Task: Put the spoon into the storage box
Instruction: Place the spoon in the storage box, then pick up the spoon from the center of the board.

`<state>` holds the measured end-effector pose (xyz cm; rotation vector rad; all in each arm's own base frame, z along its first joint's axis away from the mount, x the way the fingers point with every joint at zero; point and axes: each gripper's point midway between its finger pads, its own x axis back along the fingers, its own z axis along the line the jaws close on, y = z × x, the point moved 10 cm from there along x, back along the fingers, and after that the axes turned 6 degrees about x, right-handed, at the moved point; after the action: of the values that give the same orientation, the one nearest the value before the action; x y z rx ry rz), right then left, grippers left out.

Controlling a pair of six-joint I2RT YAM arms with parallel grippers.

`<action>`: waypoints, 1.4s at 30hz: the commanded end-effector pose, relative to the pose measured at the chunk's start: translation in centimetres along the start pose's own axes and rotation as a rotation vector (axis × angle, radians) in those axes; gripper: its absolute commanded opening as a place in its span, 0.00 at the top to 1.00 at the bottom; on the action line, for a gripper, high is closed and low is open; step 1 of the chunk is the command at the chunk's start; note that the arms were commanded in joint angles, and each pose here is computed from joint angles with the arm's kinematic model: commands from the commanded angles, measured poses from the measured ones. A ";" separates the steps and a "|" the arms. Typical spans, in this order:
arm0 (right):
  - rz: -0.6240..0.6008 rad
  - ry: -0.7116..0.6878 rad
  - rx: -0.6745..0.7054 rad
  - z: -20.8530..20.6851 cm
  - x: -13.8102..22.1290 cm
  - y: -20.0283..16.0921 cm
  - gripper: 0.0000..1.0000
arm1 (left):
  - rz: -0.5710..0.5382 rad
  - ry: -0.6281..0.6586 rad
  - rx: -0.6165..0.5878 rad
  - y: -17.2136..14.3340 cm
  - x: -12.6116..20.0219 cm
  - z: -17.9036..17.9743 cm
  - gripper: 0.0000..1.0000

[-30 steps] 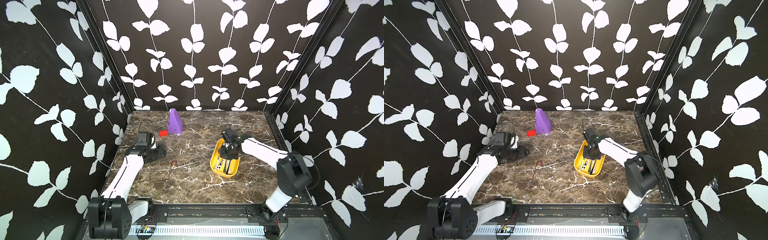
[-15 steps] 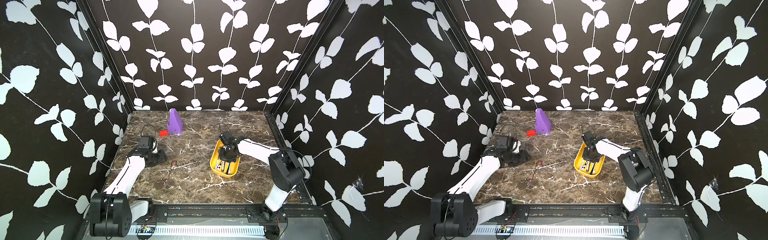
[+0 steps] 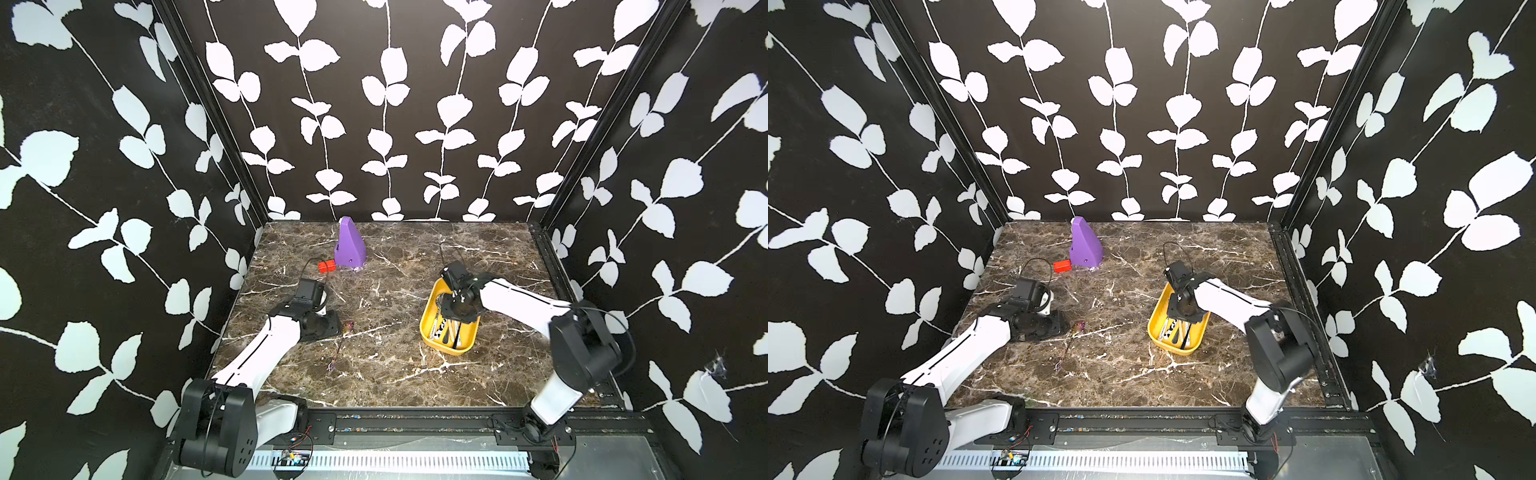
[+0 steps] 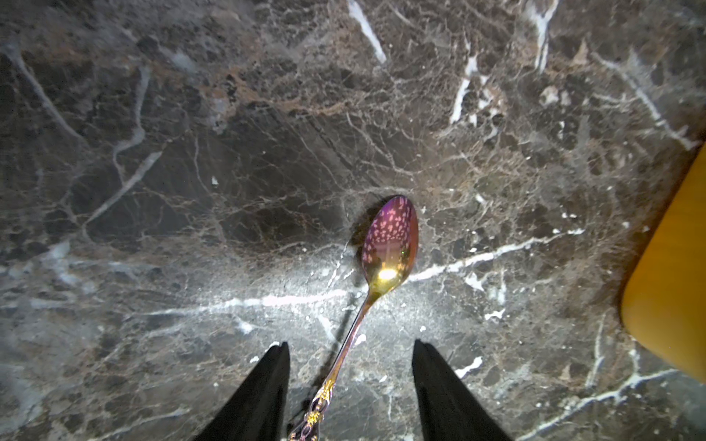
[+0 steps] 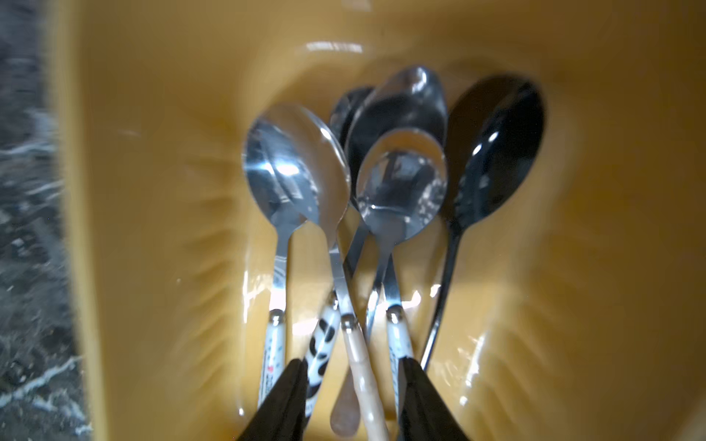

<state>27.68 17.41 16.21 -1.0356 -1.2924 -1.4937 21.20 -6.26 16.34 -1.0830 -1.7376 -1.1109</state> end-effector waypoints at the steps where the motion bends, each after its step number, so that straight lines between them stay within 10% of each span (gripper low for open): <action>1: -0.114 -0.029 0.051 0.1 3.0 1.2 0.54 | 0.015 0.068 -0.035 -0.6 -0.5 -0.3 0.43; 24: -0.224 0.018 0.064 -0.5 5.0 1.8 0.49 | 0.099 0.352 -0.236 -2.8 -3.2 -2.7 0.45; 42: -0.219 0.053 0.065 -0.2 4.8 2.3 0.49 | 0.158 0.371 -0.275 -2.0 -7.1 -3.6 0.72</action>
<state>28.23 16.61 21.35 -0.8360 -1.4416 -1.6122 21.62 -11.56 11.56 -1.0752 -1.2234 -1.3694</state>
